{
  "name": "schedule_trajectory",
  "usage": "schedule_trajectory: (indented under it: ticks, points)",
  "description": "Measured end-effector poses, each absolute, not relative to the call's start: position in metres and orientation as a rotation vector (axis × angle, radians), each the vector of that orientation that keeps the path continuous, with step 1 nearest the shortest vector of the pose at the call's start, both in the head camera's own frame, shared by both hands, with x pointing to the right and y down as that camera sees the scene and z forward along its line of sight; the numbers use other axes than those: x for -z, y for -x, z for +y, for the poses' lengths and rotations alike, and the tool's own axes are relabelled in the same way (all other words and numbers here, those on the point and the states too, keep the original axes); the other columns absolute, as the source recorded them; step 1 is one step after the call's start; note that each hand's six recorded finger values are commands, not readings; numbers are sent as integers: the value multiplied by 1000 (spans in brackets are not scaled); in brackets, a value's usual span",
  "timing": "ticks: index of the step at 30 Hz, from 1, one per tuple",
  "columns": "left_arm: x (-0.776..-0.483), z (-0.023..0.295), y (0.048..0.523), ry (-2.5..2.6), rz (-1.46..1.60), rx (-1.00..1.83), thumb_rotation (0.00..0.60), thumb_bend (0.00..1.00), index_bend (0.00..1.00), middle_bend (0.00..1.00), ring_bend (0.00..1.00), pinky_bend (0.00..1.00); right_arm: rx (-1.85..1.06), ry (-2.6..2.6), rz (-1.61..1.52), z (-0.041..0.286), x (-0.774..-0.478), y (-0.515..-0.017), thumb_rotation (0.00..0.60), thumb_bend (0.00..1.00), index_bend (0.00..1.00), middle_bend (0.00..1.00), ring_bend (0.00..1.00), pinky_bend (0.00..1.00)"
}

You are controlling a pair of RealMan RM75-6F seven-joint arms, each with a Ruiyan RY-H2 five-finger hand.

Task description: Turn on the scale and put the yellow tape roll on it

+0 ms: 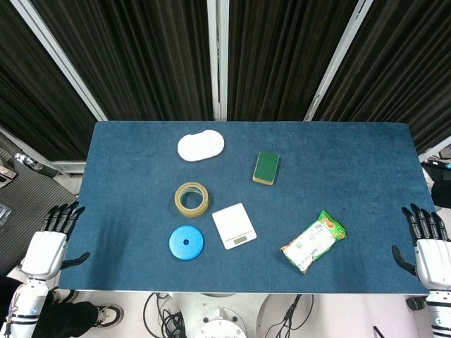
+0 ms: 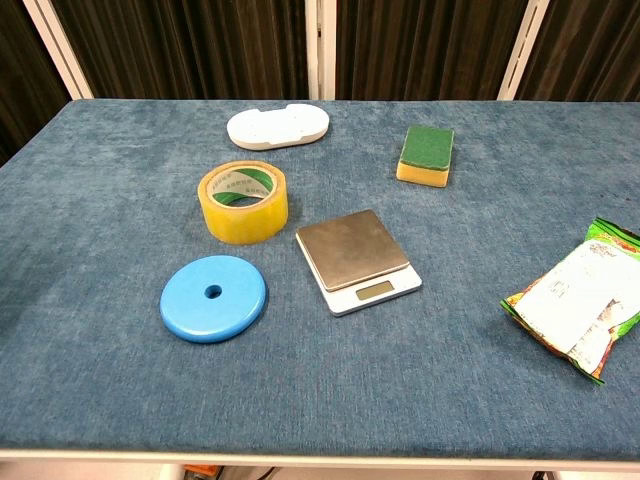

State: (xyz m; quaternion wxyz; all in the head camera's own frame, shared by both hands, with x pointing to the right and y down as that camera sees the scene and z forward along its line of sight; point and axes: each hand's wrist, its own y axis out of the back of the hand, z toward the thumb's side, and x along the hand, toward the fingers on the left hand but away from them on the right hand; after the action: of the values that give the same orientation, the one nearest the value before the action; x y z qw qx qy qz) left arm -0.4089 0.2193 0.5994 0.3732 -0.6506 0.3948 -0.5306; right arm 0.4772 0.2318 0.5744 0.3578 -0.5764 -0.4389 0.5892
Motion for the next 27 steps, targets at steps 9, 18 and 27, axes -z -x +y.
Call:
schedule_trajectory:
  ticks: [9, 18, 27]
  points:
    - [-603, 222, 401, 1698, 993, 1336, 600, 92, 101, 32, 0, 15, -1509, 1484, -1128, 230, -573, -475, 600, 273, 0, 0, 0, 0]
    - [-598, 217, 349, 1854, 877, 1144, 600, 128, 100, 32, 0, 16, -1511, 1467, -1149, 230, -566, -481, 600, 272, 0, 0, 0, 0]
    - [-609, 205, 260, 2045, 600, 897, 600, 219, 96, 41, 0, 18, -1523, 1481, -1163, 229, -569, -485, 600, 272, 0, 0, 0, 0]
